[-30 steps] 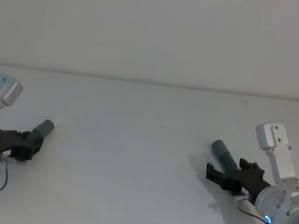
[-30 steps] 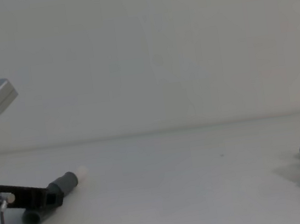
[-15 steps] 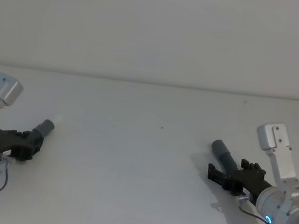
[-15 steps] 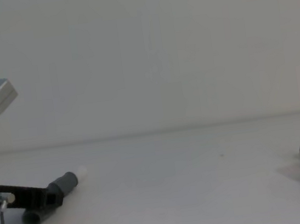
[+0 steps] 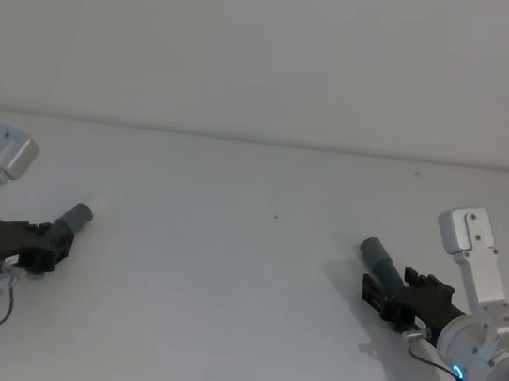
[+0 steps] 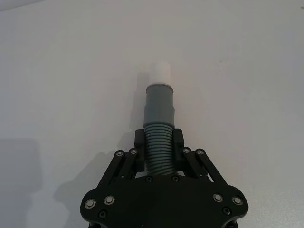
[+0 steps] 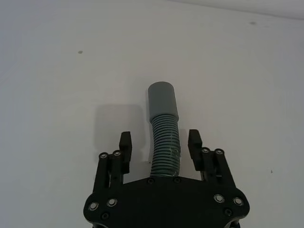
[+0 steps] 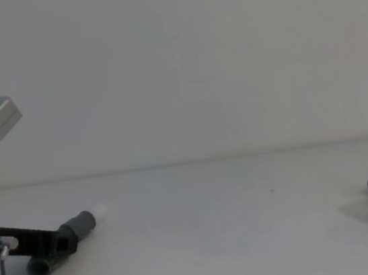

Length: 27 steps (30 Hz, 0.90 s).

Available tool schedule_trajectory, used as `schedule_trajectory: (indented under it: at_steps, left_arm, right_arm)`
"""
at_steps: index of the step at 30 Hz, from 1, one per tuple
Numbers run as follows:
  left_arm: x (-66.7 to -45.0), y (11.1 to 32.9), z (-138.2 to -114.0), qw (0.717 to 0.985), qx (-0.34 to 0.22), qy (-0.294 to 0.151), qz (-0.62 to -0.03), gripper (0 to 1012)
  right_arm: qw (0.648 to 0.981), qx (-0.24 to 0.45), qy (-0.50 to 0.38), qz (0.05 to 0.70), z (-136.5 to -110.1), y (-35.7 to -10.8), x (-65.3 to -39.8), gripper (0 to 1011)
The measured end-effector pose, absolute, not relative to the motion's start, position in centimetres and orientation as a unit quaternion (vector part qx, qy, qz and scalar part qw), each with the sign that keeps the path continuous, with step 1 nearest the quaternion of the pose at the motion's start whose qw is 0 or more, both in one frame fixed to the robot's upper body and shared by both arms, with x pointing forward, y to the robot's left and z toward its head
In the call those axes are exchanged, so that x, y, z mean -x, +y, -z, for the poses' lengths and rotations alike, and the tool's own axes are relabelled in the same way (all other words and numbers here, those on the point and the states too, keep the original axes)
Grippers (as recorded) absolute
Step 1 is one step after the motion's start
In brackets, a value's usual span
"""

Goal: Use both hands to pick up one end of the pipe from the table, align the ends, and insert them.

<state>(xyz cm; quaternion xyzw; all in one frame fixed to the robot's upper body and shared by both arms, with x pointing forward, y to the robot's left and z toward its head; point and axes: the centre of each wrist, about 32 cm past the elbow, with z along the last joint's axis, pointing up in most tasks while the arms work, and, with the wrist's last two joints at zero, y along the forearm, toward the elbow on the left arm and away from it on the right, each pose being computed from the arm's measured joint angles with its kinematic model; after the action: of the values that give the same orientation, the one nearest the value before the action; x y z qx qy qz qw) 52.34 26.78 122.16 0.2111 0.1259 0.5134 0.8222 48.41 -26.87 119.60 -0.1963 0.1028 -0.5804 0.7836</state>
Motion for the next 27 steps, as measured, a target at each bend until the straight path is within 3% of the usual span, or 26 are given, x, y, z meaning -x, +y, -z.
schedule_trajectory:
  at_steps: [6,10,13,16,27]
  left_arm:
    - [-52.34,26.78,-122.16,0.822,-0.211,0.126,-0.513,301]
    - [-52.34,26.78,-122.16,0.822,-0.211,0.126,-0.513,301]
    - [-52.34,26.78,-122.16,0.822,-0.211,0.126,-0.513,301]
    - [-52.34,26.78,-122.16,0.822,-0.211,0.126,-0.513,300]
    - [-52.34,26.78,-122.16,0.822,-0.211,0.126,-0.513,301]
  right_arm:
    - [0.784,0.196,0.101,0.581,-119.62,-26.89,-48.43,524]
    - [0.783,0.197,0.101,0.581,-119.61,-26.89,-48.43,440]
    - [0.783,0.196,0.1,0.581,-119.61,-26.89,-48.43,299]
    - [0.783,0.196,0.1,0.581,-119.61,-26.89,-48.43,236]
    - [0.783,0.196,0.099,0.581,-119.61,-26.89,-48.43,184]
